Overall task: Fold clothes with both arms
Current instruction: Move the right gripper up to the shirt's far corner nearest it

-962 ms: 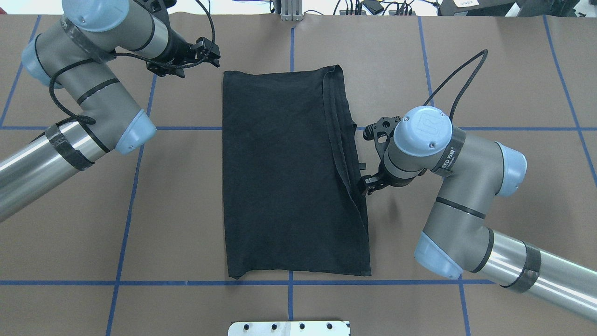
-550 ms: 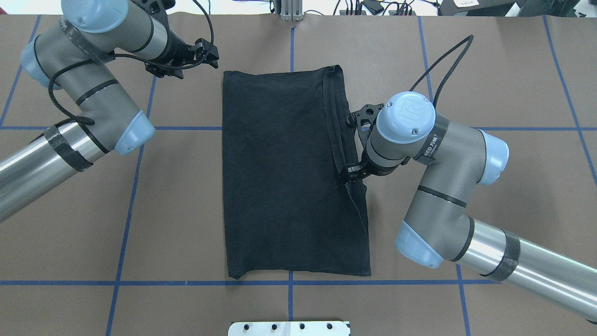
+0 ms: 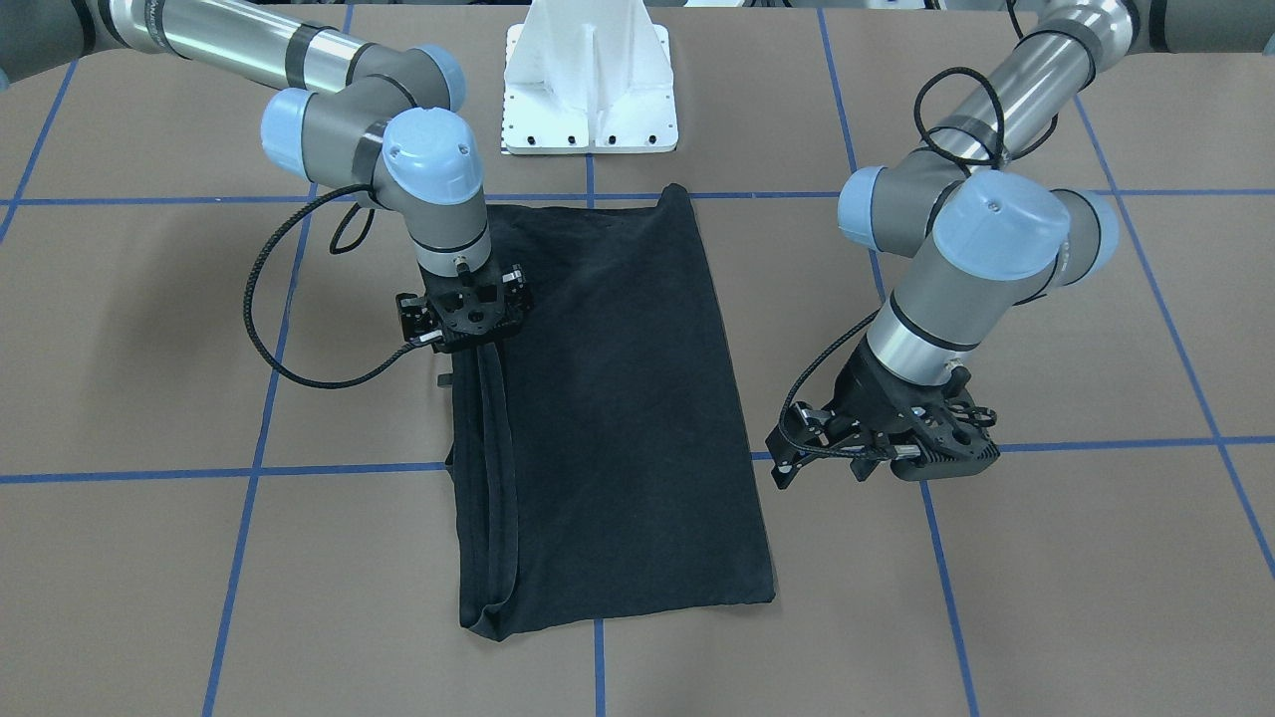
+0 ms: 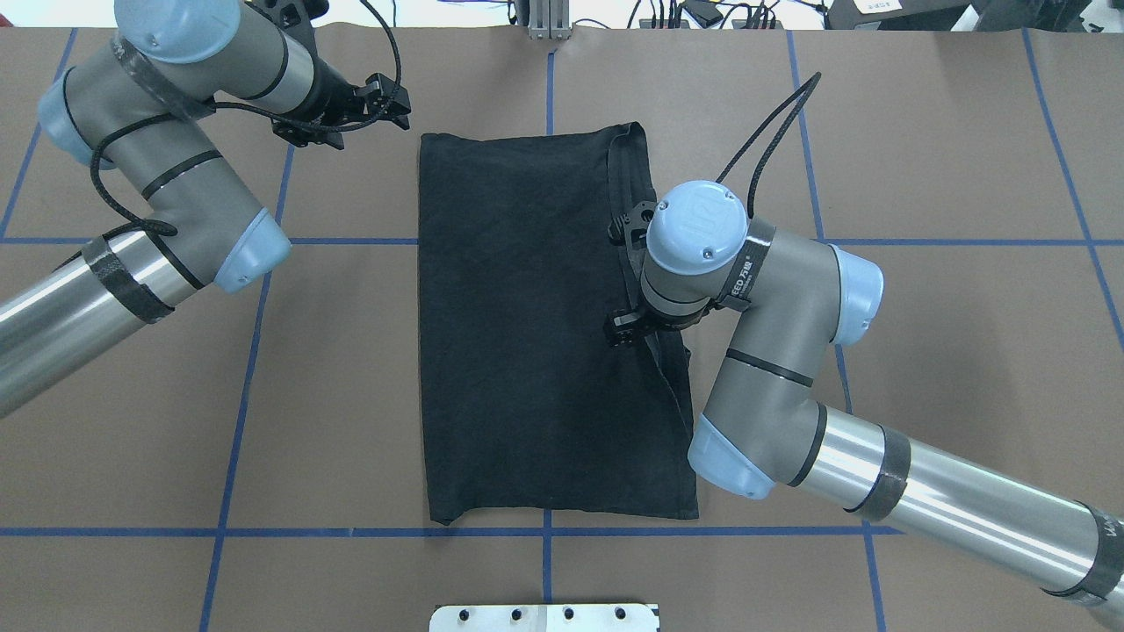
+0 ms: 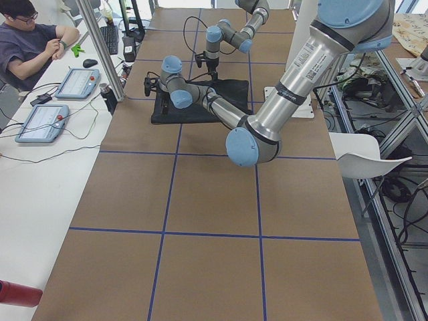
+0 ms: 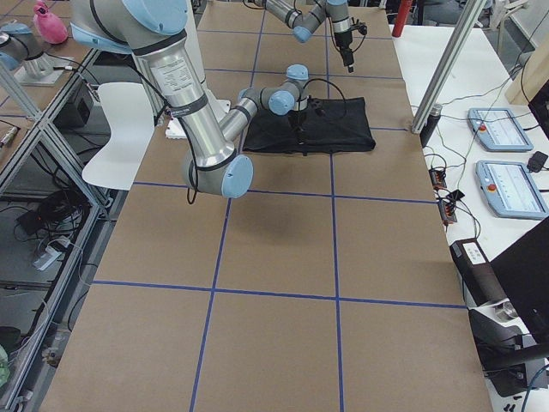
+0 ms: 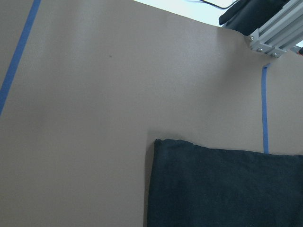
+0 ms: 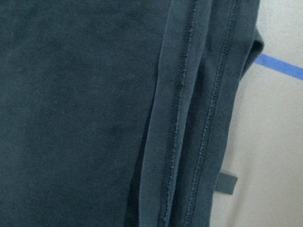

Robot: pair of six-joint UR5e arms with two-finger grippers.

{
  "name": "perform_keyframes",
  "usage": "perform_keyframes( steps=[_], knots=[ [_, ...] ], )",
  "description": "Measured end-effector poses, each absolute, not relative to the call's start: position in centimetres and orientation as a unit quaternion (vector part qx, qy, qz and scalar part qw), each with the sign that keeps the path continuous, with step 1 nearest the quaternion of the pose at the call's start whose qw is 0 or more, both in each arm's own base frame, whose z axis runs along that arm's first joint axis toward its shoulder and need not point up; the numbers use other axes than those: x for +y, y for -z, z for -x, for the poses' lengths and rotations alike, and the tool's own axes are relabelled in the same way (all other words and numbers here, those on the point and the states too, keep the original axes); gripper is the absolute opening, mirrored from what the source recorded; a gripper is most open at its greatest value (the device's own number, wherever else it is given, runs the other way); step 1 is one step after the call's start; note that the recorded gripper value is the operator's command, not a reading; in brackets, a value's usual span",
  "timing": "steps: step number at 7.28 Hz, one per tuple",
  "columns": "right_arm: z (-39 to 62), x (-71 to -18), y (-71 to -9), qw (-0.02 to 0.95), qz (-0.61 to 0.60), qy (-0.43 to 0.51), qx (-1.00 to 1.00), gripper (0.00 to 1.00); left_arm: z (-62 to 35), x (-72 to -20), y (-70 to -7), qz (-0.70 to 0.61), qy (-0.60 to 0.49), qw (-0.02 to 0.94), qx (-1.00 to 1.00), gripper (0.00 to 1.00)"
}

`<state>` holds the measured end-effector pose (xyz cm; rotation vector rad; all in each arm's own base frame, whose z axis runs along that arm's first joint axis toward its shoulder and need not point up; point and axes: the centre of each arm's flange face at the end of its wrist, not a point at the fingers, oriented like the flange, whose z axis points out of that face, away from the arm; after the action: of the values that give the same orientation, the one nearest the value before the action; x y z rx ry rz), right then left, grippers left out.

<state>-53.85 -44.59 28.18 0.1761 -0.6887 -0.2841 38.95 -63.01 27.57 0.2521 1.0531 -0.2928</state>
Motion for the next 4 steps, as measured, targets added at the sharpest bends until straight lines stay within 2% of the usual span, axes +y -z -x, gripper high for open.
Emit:
perform_keyframes(
  steps=[4],
  knots=[
    [53.9,-45.2,-29.9,0.933,-0.078,0.138,-0.323,1.00,-38.8,-62.8,-26.9,-0.122,0.139,0.844,0.504,1.00]
  ],
)
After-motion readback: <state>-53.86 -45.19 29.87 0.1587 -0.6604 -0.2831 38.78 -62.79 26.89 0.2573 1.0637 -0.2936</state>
